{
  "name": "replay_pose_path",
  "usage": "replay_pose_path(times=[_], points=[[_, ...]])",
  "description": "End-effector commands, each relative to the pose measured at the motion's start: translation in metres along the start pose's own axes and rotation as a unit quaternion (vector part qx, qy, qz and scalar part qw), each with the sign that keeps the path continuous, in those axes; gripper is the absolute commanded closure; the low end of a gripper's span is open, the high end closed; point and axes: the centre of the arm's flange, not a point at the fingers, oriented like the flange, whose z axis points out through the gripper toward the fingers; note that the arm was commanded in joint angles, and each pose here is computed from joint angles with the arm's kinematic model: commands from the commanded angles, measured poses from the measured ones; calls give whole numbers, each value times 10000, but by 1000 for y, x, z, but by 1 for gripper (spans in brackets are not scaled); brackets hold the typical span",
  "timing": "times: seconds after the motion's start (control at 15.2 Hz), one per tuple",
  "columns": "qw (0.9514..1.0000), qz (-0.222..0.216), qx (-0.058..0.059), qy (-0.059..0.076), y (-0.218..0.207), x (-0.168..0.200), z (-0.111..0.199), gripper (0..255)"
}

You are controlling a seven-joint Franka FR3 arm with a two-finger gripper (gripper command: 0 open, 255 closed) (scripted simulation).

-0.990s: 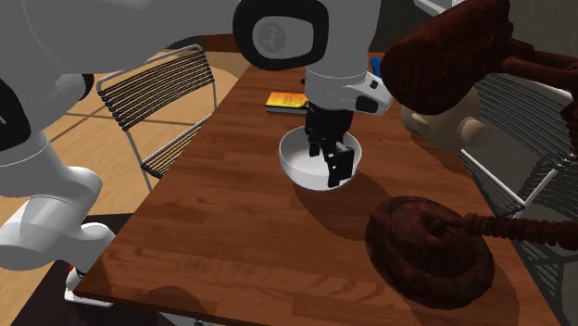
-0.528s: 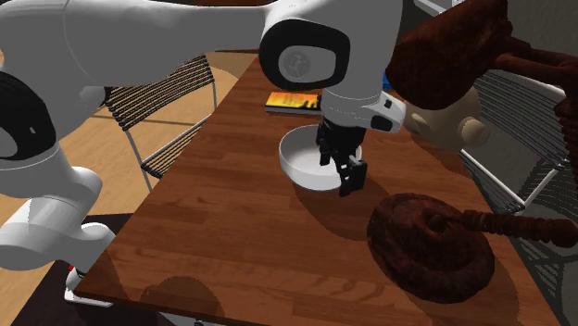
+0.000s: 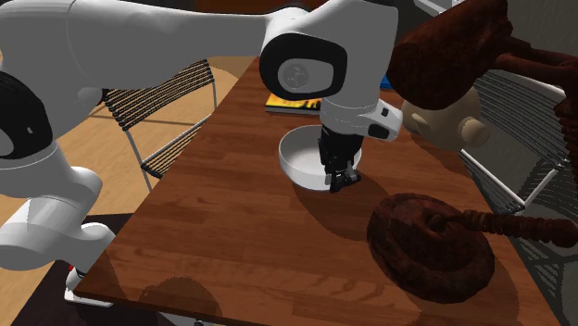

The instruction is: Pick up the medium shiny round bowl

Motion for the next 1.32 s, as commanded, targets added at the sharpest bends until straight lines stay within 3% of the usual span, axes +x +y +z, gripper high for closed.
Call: replay_pose_path(times=[0.0,0.26,1.25], points=[[10000,-4,3,-13,0,0,1,255],[10000,-4,3,-13,1,1,0,255],[10000,-4,3,-13,-3,2,-79,255]])
